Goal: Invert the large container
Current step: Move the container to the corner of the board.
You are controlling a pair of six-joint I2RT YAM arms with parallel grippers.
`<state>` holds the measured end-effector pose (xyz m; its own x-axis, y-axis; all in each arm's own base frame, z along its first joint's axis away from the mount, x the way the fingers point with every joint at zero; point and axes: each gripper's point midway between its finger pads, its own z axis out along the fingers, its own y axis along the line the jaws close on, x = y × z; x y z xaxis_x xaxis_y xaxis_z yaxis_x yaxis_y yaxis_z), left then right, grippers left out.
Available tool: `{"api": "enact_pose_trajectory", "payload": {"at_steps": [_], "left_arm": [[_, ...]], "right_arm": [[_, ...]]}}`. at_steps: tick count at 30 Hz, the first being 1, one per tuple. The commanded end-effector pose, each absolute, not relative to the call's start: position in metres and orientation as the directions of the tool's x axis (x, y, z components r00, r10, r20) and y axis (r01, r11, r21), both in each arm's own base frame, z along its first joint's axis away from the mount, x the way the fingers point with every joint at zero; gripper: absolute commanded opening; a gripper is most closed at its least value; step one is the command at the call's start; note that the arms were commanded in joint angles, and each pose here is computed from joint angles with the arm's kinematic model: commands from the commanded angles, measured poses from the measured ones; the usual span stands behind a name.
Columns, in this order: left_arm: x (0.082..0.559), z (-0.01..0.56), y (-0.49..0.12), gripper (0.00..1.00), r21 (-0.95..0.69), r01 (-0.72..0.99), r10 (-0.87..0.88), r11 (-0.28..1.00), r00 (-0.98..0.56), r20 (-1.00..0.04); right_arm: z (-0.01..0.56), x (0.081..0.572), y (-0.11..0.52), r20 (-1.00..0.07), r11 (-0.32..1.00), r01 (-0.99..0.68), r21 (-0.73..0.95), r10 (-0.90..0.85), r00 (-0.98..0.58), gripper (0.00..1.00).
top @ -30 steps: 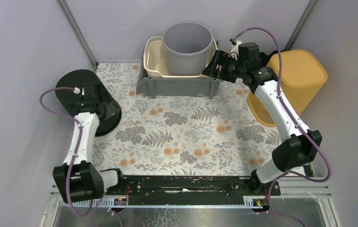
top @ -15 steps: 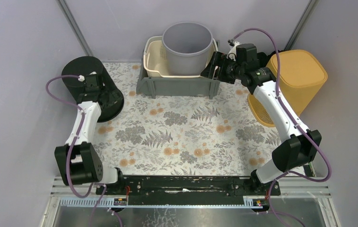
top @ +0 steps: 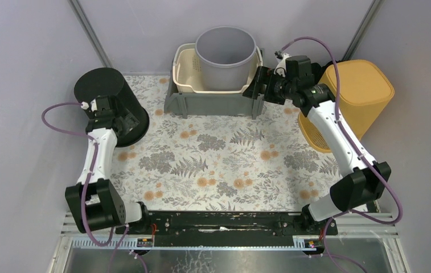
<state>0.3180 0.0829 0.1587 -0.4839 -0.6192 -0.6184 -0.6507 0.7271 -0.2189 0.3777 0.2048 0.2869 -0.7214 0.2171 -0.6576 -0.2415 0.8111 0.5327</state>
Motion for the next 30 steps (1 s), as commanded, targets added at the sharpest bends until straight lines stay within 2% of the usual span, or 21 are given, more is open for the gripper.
{"api": "enact_pose_trajectory", "payload": {"at_steps": [1, 6, 16, 21, 30], "left_arm": [[0.338, 0.157, 0.103, 1.0, -0.222, -0.696, -0.645, 0.683, -0.432, -0.631], [0.373, 0.149, 0.111, 1.0, -0.227, -0.68, -0.638, 0.697, -0.444, -0.629], [0.45, 0.145, 0.102, 0.99, -0.341, -0.545, -0.617, 0.766, -0.474, -0.628], [0.468, 0.146, 0.089, 1.0, -0.401, -0.46, -0.6, 0.792, -0.468, -0.648], [0.482, 0.123, 0.055, 1.0, -0.4, -0.413, -0.572, 0.818, -0.521, -0.633]], "right_arm": [[0.322, 0.359, 0.206, -0.717, 0.786, -0.327, 0.525, 0.2, -0.668, 0.99], [0.321, 0.355, 0.208, -0.711, 0.774, -0.333, 0.538, 0.205, -0.673, 1.0], [0.312, 0.364, 0.209, -0.71, 0.787, -0.325, 0.524, 0.193, -0.678, 0.99], [0.308, 0.364, 0.212, -0.701, 0.776, -0.327, 0.539, 0.198, -0.686, 0.99], [0.307, 0.361, 0.215, -0.692, 0.762, -0.337, 0.552, 0.193, -0.696, 0.99]]}}
